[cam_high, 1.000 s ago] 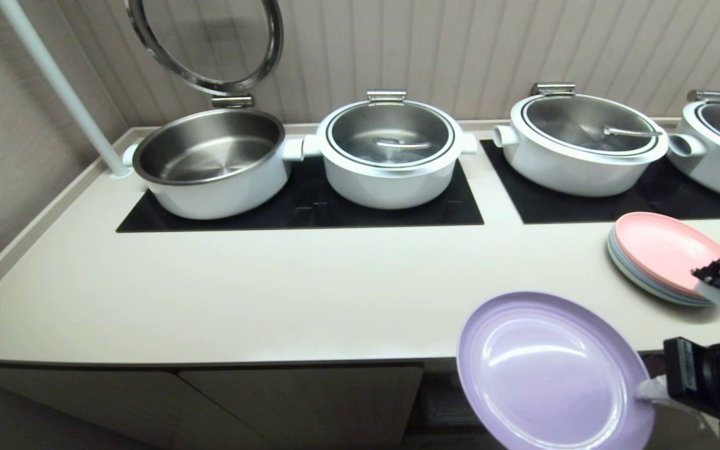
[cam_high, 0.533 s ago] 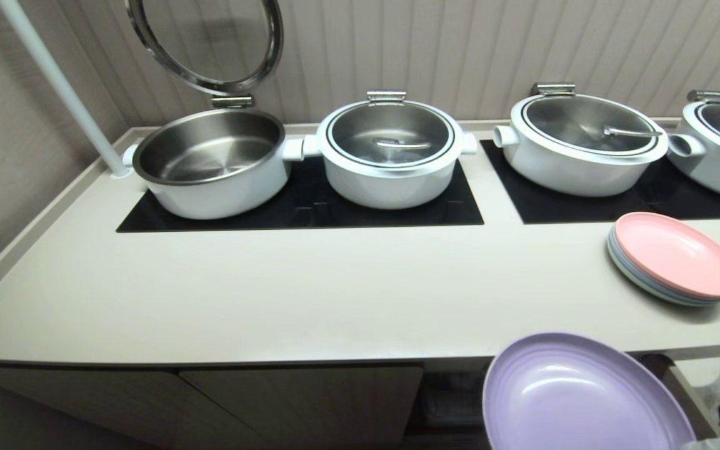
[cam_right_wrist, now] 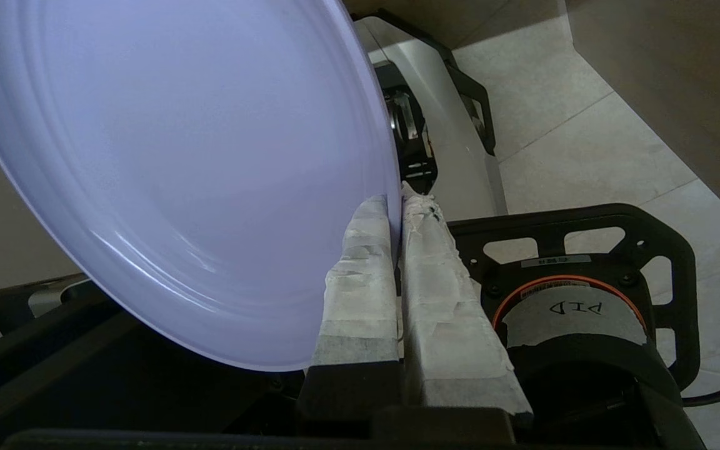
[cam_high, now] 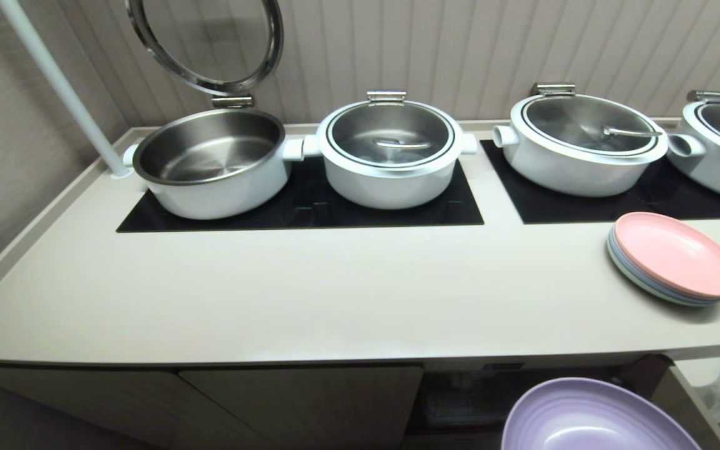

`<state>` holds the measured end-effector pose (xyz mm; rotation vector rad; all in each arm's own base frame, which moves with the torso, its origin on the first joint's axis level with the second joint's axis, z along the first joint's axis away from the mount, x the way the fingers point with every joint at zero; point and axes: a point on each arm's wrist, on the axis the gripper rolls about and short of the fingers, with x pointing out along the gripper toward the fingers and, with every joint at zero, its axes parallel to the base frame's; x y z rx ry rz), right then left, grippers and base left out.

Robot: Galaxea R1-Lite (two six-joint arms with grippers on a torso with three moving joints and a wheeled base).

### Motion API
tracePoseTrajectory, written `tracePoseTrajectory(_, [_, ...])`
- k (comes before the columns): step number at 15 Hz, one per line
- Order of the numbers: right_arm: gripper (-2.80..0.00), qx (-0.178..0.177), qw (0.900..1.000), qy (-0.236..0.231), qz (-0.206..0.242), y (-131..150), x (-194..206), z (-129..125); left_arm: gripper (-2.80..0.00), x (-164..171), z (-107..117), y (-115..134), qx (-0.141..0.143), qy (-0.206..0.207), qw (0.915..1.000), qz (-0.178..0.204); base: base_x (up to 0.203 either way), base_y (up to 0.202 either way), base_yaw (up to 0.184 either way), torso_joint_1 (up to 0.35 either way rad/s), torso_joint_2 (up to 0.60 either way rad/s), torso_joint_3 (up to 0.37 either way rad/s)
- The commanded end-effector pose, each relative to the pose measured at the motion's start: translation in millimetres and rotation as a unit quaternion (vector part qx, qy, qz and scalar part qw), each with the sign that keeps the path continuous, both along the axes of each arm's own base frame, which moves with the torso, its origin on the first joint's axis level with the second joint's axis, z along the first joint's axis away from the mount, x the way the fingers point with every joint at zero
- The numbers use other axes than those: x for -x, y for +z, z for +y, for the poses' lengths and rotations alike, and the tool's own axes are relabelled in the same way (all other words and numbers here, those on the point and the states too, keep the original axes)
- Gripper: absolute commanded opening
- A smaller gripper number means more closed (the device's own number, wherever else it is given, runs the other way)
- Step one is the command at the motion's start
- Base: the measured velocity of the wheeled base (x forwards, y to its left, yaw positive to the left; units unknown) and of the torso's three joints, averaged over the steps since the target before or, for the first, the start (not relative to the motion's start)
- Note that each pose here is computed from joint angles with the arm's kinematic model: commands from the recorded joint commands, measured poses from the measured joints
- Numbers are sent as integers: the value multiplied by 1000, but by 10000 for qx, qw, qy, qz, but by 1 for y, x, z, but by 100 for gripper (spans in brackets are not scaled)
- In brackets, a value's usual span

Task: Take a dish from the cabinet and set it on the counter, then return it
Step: Put it back into the cabinet

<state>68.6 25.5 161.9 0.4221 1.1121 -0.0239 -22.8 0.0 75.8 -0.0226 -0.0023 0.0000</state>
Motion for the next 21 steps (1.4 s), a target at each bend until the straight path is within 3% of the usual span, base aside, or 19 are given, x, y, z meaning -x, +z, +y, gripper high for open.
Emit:
tracePoseTrajectory(1, [-280,-12,10000,-10,1,-2,5,-2,-280,0,0,0,2,0,10000,-4,0,0,0,0,0,0])
tracePoseTrajectory(6, [-280,-31,9999,117,43,-6,7,-1,-280,0,0,0,2,0,10000,-4,0,0,0,0,0,0])
tracePoseTrajectory(8, [-280,-344,9989,300,78,-4,9,1,-280,0,0,0,2,0,10000,-4,0,0,0,0,0,0])
tracePoseTrajectory(21, [-280,-319,9990,286,92,-5,10,0,-280,0,0,0,2,0,10000,-4,0,0,0,0,0,0])
